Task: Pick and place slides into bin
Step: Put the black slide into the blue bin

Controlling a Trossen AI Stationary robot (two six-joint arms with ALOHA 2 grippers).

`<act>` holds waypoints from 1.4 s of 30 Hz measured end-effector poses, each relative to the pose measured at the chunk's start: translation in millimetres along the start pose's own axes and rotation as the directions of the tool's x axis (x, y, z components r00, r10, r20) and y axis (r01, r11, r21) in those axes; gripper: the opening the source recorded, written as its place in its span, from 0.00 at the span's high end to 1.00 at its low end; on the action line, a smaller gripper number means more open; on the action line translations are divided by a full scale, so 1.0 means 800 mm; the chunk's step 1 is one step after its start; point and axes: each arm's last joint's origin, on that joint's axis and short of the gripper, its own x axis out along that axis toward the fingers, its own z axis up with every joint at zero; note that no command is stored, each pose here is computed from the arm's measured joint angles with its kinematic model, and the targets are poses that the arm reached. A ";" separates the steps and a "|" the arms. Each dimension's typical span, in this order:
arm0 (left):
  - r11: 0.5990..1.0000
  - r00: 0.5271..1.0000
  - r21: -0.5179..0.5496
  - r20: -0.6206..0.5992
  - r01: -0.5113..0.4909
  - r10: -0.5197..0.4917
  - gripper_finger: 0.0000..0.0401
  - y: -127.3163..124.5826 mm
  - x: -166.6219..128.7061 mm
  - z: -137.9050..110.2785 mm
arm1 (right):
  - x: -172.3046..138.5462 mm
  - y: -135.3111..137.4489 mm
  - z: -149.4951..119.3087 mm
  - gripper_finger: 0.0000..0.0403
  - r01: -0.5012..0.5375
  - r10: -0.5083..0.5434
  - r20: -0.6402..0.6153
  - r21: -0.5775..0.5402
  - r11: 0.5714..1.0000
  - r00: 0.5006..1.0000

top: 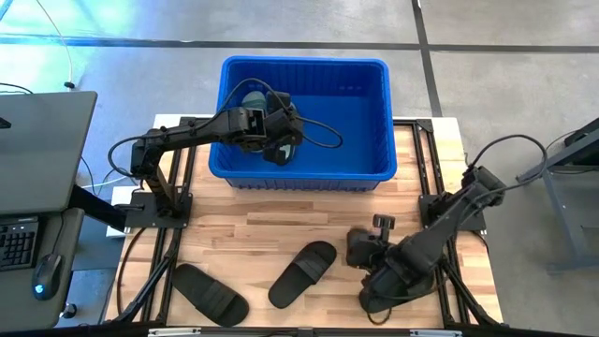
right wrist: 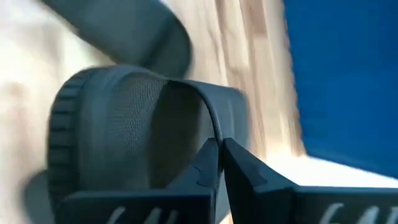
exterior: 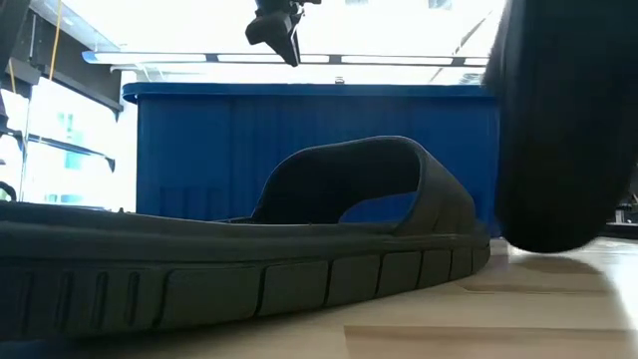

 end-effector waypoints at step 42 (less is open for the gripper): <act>0.994 0.986 0.001 -0.126 -0.111 0.110 0.72 0.011 -0.026 -0.028 | -0.007 -0.254 0.108 1.00 0.806 -0.804 0.071 -0.109 0.582 0.590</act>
